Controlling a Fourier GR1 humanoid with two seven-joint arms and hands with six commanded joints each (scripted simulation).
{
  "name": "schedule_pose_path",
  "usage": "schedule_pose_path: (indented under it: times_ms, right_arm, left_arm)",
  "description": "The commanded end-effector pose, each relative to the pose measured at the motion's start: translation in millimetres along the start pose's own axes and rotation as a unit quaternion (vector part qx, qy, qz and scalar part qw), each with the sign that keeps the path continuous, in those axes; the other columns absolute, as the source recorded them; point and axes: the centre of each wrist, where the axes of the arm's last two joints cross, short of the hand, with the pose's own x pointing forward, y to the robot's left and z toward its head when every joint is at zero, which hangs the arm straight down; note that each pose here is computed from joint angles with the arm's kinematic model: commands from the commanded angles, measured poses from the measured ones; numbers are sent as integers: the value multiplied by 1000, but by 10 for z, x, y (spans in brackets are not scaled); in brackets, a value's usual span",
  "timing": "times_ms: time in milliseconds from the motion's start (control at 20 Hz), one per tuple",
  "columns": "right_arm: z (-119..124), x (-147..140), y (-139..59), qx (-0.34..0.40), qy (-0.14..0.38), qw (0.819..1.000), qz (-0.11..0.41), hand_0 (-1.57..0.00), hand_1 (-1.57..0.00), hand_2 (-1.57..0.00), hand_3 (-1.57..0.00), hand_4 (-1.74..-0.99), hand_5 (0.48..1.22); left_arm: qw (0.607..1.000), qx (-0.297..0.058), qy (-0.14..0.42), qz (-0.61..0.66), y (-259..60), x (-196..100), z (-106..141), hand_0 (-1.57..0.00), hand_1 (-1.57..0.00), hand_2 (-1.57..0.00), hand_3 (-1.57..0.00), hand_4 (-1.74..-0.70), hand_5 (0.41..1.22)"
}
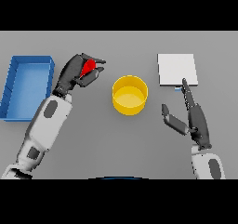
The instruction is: Pick up the red beaker and tilt it to pour out 1 green nut into yellow bowl. Pick up the yellow bowl and place it on the metallic measuring scale.
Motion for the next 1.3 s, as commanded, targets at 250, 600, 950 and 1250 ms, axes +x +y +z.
schedule_pose_path:
  times_ms: [250, 600, 950, 1250]
  right_arm:
    - [53, -4, -44, 0, 2, 1000, 4, 1, 1, 1, 1, -1254, 717]
    - [24, -14, -41, 4, 0, 1000, -10, 1, 1, 1, 1, -1268, 720]
    - [13, -22, 16, -10, 4, 1000, -12, 1, 1, 1, 1, -1237, 671]
    - [-17, -19, 14, -18, 6, 1000, -4, 1, 1, 1, 1, -1195, 647]
  left_arm:
    - [990, -44, -17, -134, -24, 209, -136, -1567, -1567, -1567, -1567, -1737, 1112]
    - [910, -130, -77, -387, -143, 509, -393, -1570, -1570, -1570, -1570, -1740, 1186]
    - [793, -223, -105, -557, -297, 795, -599, -1571, -1571, -1571, -1571, -1672, 1214]
    - [699, -265, -121, -653, -436, 983, -702, -1571, -1571, -1571, -1571, -1720, 1219]
